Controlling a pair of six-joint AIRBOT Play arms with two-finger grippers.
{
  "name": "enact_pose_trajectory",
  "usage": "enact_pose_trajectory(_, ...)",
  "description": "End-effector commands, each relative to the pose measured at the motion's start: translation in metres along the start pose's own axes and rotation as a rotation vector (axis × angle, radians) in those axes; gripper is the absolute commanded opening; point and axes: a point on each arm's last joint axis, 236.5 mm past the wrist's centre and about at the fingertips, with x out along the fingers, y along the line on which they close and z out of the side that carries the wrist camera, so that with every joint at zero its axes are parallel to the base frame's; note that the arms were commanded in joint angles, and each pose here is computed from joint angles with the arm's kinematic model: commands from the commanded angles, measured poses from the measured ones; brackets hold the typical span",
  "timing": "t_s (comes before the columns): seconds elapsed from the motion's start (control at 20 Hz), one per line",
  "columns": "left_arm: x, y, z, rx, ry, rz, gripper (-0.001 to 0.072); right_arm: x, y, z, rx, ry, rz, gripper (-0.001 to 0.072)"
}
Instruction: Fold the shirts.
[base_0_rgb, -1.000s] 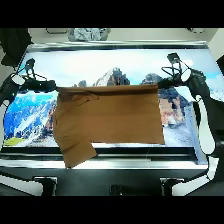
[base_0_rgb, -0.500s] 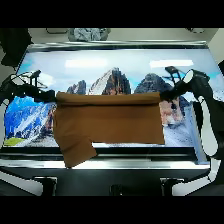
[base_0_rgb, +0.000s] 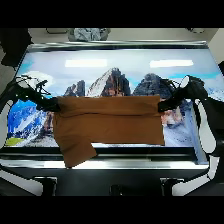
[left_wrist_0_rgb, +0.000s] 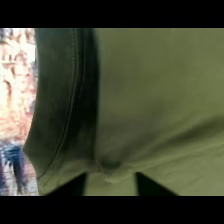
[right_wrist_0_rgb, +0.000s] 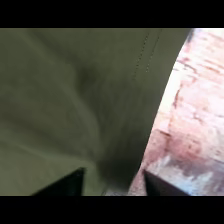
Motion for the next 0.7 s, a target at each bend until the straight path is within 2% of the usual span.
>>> enact_pose_trajectory(0.0, -0.02, 0.001, -0.007, -0.034, 0.025, -0.012, 0.0506, -0.021, 0.006, -0.01, -0.015, 0.021, 0.024, 0.05)
enact_pose_trajectory(0.25, -0.079, 0.018, -0.043, -0.088, -0.009, -0.018, 0.0505, -0.094, -0.017, -0.076, 0.108, 0.066, 0.061, 0.0502)
enact_pose_trajectory(0.45, -0.014, 0.022, -0.147, -0.217, 0.081, -0.052, 0.0505, -0.075, -0.003, -0.113, 0.175, 0.047, 0.078, 0.0501)
enact_pose_trajectory(0.65, 0.034, 0.001, -0.216, -0.206, 0.089, -0.129, 0.0505, -0.049, 0.029, -0.14, 0.175, 0.073, 0.164, 0.0501)
